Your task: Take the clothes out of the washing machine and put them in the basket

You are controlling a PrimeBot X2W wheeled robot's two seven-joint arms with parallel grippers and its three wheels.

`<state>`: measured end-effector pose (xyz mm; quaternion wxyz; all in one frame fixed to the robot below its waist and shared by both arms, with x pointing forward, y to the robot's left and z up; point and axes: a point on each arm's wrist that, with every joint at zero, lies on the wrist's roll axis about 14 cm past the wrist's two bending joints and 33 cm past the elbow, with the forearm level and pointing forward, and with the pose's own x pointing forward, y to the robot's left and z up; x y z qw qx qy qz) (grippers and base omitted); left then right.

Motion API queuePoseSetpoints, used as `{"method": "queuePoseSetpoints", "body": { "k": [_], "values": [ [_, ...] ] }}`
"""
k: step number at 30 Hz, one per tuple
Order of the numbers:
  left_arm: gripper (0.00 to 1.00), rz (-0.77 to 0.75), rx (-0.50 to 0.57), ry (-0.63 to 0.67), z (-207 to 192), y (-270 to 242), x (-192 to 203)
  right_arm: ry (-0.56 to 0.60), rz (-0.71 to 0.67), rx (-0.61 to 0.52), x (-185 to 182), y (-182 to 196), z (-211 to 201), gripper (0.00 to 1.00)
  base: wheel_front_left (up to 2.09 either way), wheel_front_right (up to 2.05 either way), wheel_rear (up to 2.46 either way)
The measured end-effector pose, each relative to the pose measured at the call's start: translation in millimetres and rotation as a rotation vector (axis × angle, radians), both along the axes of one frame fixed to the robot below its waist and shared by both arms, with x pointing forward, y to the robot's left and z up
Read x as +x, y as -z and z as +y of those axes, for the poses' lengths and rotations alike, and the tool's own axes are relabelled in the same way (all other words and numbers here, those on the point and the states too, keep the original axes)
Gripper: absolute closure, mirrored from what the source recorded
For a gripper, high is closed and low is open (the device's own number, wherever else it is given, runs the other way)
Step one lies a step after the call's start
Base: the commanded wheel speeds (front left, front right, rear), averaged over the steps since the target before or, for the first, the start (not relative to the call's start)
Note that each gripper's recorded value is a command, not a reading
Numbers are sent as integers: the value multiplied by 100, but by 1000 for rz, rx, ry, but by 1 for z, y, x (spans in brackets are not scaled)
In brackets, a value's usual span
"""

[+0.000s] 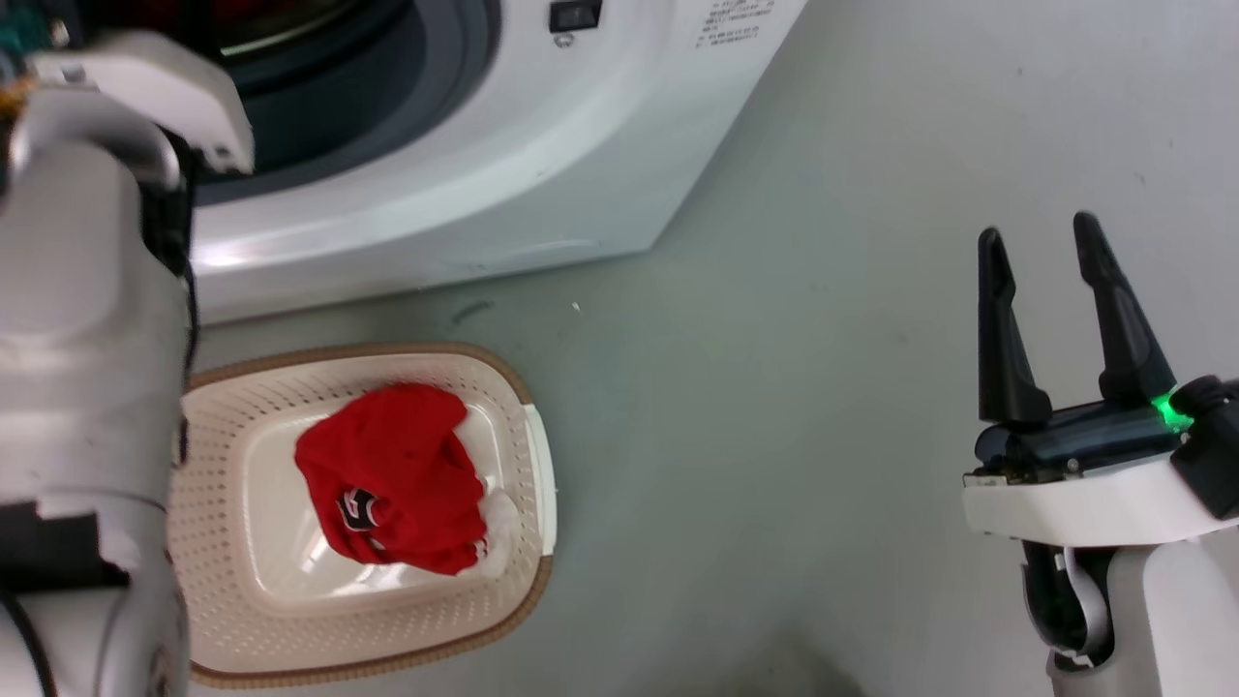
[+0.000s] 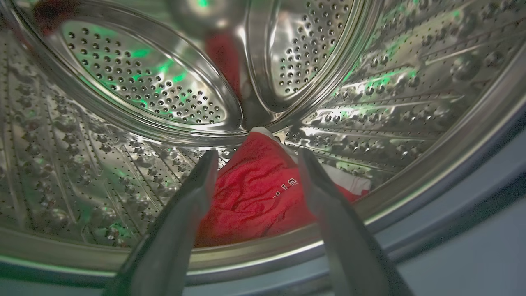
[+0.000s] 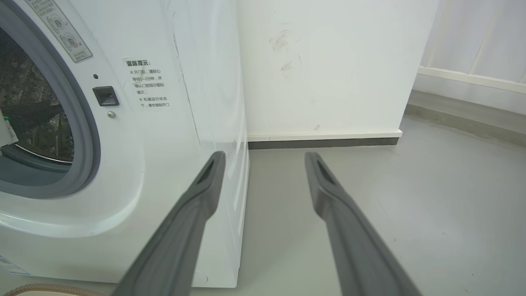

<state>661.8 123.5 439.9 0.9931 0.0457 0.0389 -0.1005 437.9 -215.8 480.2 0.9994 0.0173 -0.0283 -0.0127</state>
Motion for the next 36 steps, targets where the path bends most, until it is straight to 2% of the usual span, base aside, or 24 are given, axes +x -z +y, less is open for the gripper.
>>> {"method": "queuePoseSetpoints", "body": {
  "k": [8,12,17,19,28,36],
  "values": [
    [0,132,34,36,-15,46,62,38,73,-2,18,37,-16,0,0,0,0],
    [0,264,26,32,-18,77,77,49,108,-5,23,54,-21,0,0,0,0],
    [0,392,26,12,-15,91,97,56,144,-5,24,69,-23,0,0,0,0],
    [0,485,47,1,-12,100,102,57,145,-2,25,71,-24,0,0,0,0],
    [0,681,103,-3,-16,123,107,84,166,3,22,78,-33,0,0,0,0],
    [0,778,161,-26,-12,158,103,96,189,-1,22,88,-37,0,0,0,0]
  ]
}}
